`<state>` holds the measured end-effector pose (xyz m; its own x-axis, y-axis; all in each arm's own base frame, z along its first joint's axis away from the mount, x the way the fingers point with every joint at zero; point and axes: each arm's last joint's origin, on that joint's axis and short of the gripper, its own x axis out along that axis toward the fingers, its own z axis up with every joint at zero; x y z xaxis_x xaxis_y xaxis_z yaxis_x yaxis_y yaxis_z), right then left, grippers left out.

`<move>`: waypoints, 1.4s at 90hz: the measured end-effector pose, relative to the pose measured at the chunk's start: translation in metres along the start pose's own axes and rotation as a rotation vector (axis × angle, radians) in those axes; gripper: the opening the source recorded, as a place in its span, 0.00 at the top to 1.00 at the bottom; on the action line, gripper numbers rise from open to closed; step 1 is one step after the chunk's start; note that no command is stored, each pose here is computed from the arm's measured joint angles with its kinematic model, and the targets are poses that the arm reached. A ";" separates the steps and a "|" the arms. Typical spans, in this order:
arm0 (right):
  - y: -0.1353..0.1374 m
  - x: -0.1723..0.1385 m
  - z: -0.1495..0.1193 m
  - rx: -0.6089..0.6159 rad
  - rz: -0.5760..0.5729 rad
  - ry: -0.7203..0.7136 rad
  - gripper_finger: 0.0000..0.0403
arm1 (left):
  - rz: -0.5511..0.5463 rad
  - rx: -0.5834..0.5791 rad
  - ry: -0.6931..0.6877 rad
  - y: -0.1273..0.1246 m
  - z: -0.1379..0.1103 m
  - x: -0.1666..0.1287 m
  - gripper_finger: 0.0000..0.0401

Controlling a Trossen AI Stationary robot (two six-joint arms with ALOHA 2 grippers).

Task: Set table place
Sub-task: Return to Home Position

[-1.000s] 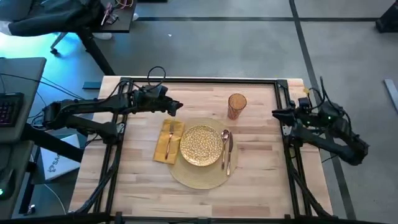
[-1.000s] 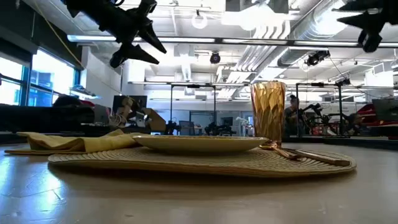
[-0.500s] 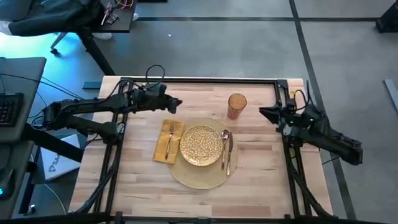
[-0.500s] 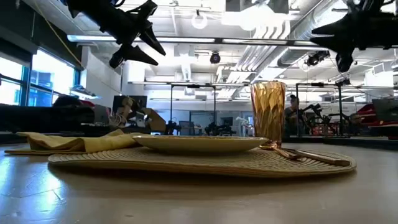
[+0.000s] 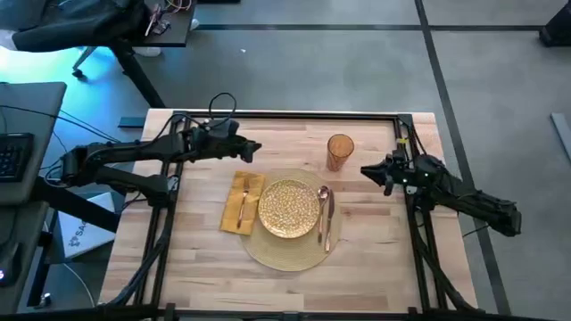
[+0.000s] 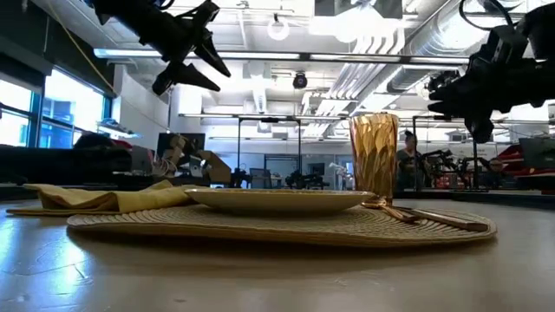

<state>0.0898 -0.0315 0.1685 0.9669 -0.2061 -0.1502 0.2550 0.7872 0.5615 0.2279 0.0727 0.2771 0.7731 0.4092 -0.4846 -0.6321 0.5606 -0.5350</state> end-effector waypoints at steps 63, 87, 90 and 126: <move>0.040 -0.004 -0.026 -0.059 0.511 0.106 0.82 | 0.021 0.028 -0.023 0.000 0.001 0.000 0.63; 0.035 -0.002 -0.022 -0.057 0.460 0.076 0.82 | -0.030 0.083 -0.045 -0.005 0.003 -0.001 0.63; 0.034 -0.001 -0.022 -0.057 0.452 0.075 0.82 | -0.043 0.091 -0.056 -0.006 0.004 -0.001 0.63; 0.033 -0.001 -0.022 -0.056 0.441 0.070 0.82 | -0.203 0.024 -0.105 -0.023 0.007 -0.004 0.63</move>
<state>0.0973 0.0075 0.1696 0.9801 0.1950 0.0376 -0.1842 0.8217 0.5394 0.2393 0.0629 0.2963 0.8862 0.3581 -0.2939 -0.4627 0.6555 -0.5969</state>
